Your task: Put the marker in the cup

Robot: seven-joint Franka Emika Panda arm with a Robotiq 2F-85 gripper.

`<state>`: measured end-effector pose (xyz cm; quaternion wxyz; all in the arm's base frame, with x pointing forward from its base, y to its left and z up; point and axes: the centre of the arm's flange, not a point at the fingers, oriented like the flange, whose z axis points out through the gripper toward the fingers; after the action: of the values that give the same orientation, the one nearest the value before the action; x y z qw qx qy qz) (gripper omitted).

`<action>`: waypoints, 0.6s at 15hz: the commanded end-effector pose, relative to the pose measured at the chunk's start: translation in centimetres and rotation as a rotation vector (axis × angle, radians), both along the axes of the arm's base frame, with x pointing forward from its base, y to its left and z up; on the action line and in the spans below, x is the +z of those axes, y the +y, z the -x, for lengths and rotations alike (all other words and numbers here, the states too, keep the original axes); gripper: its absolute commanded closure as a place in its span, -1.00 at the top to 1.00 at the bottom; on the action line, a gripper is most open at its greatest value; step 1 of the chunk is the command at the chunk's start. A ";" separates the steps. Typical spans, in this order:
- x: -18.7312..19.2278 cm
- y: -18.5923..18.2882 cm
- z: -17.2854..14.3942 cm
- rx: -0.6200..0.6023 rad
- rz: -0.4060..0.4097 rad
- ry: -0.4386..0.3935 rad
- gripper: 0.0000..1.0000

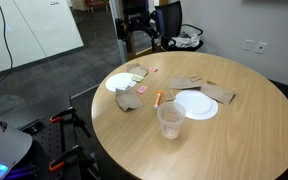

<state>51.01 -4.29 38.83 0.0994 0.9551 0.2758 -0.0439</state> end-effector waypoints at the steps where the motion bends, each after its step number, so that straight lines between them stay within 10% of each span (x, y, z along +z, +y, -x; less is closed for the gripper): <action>1: -3.3 0.6 -2.6 0.100 0.012 -0.032 1.00; 9: -10.9 1.8 -4.0 0.135 -0.057 -0.064 1.00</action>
<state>54.47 -2.49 29.75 0.0942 0.9378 0.3339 -0.0077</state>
